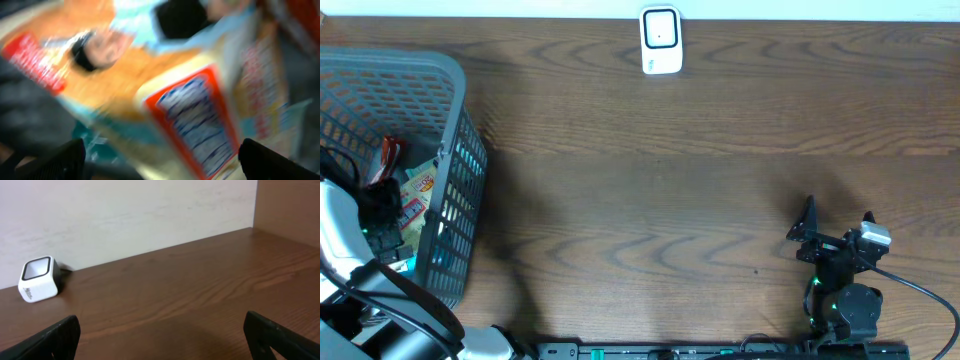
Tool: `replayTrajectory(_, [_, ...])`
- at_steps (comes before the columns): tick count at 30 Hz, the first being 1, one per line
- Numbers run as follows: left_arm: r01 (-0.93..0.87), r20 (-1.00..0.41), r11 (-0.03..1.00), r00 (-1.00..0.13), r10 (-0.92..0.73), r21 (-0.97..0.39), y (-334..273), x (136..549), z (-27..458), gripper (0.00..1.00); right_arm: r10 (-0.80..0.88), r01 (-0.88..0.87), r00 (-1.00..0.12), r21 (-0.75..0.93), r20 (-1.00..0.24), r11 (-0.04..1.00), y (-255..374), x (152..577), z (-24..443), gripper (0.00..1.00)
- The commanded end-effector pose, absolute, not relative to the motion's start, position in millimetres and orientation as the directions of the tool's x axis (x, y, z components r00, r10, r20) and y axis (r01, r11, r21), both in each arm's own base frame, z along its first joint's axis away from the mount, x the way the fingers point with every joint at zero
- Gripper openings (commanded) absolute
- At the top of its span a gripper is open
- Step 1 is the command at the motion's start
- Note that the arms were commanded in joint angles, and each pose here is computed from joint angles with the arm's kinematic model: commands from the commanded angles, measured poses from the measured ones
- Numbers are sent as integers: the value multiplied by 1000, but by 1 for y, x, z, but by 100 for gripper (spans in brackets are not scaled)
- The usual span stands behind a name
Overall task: Scan the item barcode
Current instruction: 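Reach the left gripper into the grey basket toward the snack bag, then lift the snack bag out and place it on the table center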
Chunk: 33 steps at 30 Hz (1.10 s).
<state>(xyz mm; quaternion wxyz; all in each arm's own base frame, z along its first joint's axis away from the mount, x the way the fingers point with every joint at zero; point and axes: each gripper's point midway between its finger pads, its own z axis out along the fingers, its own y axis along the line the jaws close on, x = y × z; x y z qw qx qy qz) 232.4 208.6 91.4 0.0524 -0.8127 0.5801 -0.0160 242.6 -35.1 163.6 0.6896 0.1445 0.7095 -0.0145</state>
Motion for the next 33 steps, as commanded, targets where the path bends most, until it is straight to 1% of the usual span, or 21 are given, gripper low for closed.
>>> replayTrajectory(1, [-940,-71,-338,341,-937,-53,207,225,73,98,171,217,-15,164,-985,962,-33,243,162,99])
replayTrajectory(7, [-956,-77,-285,290,-954,-72,200,244,47,98,171,216,-15,164,-985,962,-33,243,162,99])
replayTrajectory(8, [-957,-76,-279,284,-956,-75,200,247,45,94,171,217,-15,164,-985,962,-33,243,162,99])
replayTrajectory(9, [-959,-77,-273,279,-957,-76,199,249,44,83,171,216,-15,164,-985,962,-33,243,162,99])
replayTrajectory(11, [-958,-84,-269,277,-957,-94,202,253,44,49,171,217,-15,164,-985,962,-33,243,162,99])
replayTrajectory(12, [-957,-89,-269,278,-956,-107,204,256,45,36,171,217,-15,164,-985,962,-33,243,162,99])
replayTrajectory(14, [-957,-106,-252,267,-958,-141,211,262,49,19,171,216,-15,164,-985,962,-33,243,162,99])
replayTrajectory(15, [-957,-111,-248,266,-958,-152,214,264,52,8,171,216,-15,164,-985,962,-33,243,162,99])
replayTrajectory(19, [-955,-144,-192,228,-963,-225,226,276,79,7,171,216,-15,164,-985,962,-33,243,162,99])
replayTrajectory(22, [-938,-167,-106,169,-971,-332,229,294,116,7,171,217,-15,164,-985,962,-33,243,162,99])
replayTrajectory(25, [-892,-216,-22,134,-967,-452,230,308,167,8,171,216,-15,164,-985,962,-33,243,162,99])
replayTrajectory(28, [-835,-283,24,159,-946,-550,227,306,220,7,171,216,-15,164,-985,962,-33,243,162,99])
replayTrajectory(33, [-723,-377,113,215,-901,-682,209,284,301,7,171,216,-15,164,-985,962,-33,243,162,99])
